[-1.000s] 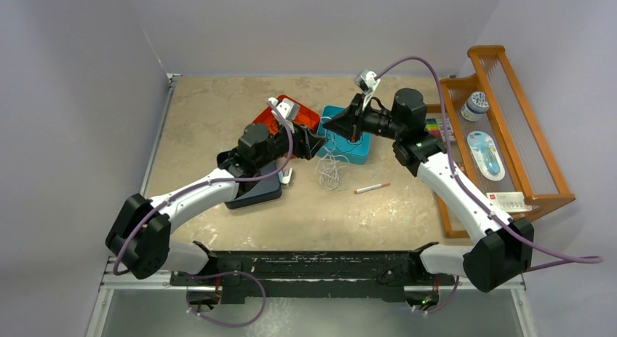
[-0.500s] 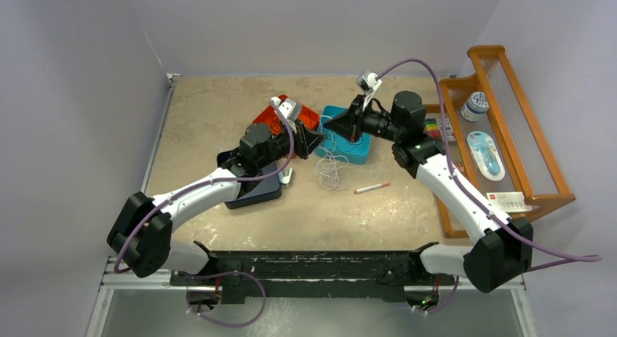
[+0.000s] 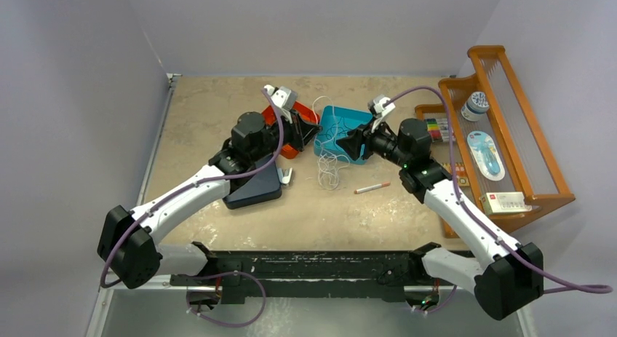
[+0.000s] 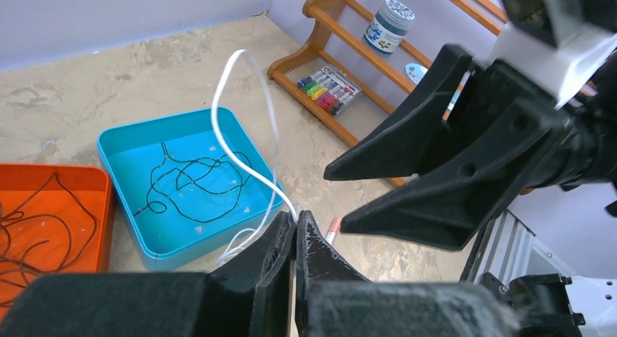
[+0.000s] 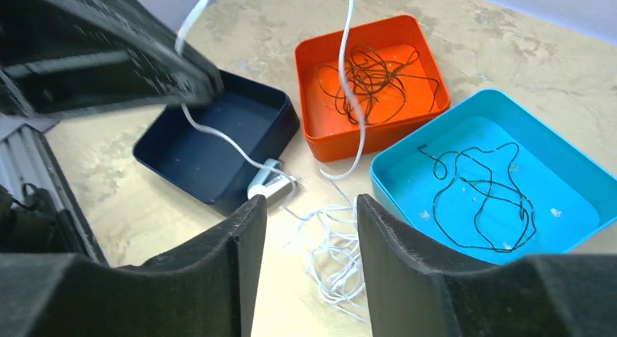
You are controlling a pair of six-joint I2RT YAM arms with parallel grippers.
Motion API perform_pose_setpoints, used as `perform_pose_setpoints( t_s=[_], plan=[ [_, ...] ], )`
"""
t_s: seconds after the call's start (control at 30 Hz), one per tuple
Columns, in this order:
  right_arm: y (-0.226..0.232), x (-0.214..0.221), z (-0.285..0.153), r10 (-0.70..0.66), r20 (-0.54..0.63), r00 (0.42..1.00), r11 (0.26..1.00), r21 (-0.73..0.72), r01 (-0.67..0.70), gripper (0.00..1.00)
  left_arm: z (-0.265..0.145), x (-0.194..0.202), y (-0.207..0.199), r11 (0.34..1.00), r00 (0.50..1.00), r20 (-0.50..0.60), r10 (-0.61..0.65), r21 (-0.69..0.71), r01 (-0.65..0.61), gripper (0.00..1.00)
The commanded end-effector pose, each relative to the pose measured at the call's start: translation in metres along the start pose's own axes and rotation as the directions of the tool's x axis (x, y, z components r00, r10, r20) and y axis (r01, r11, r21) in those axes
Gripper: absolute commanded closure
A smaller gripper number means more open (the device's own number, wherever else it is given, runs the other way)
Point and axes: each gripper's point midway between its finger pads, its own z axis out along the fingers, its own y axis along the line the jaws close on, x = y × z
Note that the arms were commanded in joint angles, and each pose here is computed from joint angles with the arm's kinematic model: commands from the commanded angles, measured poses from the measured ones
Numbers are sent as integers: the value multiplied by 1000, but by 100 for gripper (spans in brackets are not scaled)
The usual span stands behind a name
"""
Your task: Untangle the cables
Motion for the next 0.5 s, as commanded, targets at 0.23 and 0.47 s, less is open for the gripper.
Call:
perform_pose_setpoints(
  t_s=[0.23,0.47],
  plan=[
    [3,-20,2,-161,201,966,985,-29,170,33,-11,-41,-20,999,998,40,39,21,-40,100],
    [2,-24,13,-180,242,953,979,-48,197,24,-12,-48,-25,998,998,31,46,30,-47,100]
  ],
)
